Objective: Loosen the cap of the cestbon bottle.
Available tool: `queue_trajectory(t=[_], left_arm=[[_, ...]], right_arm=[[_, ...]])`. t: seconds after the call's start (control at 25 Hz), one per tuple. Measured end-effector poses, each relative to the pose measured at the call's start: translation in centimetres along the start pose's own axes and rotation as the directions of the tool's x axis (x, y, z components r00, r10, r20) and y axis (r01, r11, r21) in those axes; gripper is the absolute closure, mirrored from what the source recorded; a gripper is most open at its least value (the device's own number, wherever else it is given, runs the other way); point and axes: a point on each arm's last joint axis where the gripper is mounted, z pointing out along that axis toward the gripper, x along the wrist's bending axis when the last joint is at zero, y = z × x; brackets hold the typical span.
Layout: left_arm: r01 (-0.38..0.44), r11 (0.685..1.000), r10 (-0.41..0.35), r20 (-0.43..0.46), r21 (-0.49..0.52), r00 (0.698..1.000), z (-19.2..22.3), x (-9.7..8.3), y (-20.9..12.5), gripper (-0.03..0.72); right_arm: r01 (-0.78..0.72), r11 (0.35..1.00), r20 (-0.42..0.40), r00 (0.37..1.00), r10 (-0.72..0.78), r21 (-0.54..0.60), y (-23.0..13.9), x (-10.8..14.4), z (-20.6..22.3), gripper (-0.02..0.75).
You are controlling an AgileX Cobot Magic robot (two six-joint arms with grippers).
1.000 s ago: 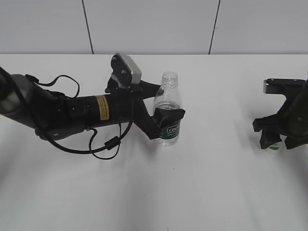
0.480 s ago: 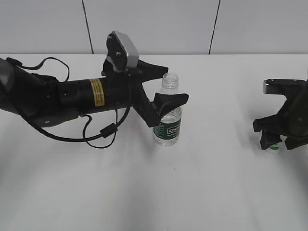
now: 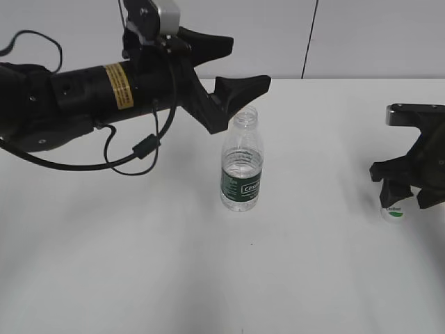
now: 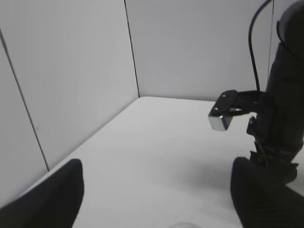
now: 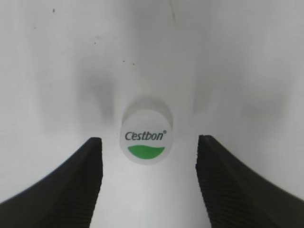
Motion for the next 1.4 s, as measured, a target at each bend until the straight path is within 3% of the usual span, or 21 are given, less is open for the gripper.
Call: queue_trajectory(t=[0.24,0.4,0.52,0.68,0.8,0.92,1.2,1.32,1.4], left_arm=[[-0.030,0.998,0.037,-0.125,0.051,0.991,-1.5,0.8,3.7,0.125],[0.008,0.995,0.018,-0.265,0.097,0.964,-3.0,1.6,6.1,0.125],[0.063,0.985,0.005,-0.385,0.164,0.923,-4.6,2.2,7.8,0.125],[0.199,0.932,0.010,-0.569,0.303,0.822,-7.0,3.4,10.3,0.125],[0.348,0.843,0.033,-0.685,0.410,0.728,-8.7,4.4,11.3,0.125],[0.533,0.697,0.053,-0.775,0.481,0.630,-10.7,4.7,11.0,0.130],[0.819,0.388,-0.004,-0.888,0.422,0.459,-16.0,6.2,9.3,0.201],[0.893,0.280,-0.058,-0.922,0.354,0.383,-19.1,7.5,8.5,0.230],[0.920,0.209,-0.068,-0.933,0.332,0.353,-21.3,8.1,8.0,0.239]], right_arm=[[-0.006,0.998,-0.008,1.000,0.005,-0.069,0.8,0.1,-3.7,0.258],[-0.015,0.990,-0.020,1.000,0.012,-0.142,1.1,0.2,-6.4,0.258],[-0.041,0.989,-0.047,0.998,0.035,-0.144,0.9,0.4,-8.1,0.258],[-0.058,0.994,-0.082,0.995,0.050,-0.088,-0.1,0.7,-9.4,0.258],[-0.018,1.000,-0.074,0.997,0.017,-0.018,-0.9,0.7,-10.3,0.258],[0.000,1.000,-0.059,0.998,0.002,0.027,-1.6,0.5,-11.3,0.258],[0.015,0.993,-0.054,0.999,-0.009,0.115,-3.4,0.4,-13.9,0.258],[0.034,0.993,-0.053,0.998,-0.028,0.111,-4.1,0.4,-15.1,0.258],[0.036,0.996,-0.054,0.998,-0.032,0.083,-4.5,0.4,-16.0,0.258]])
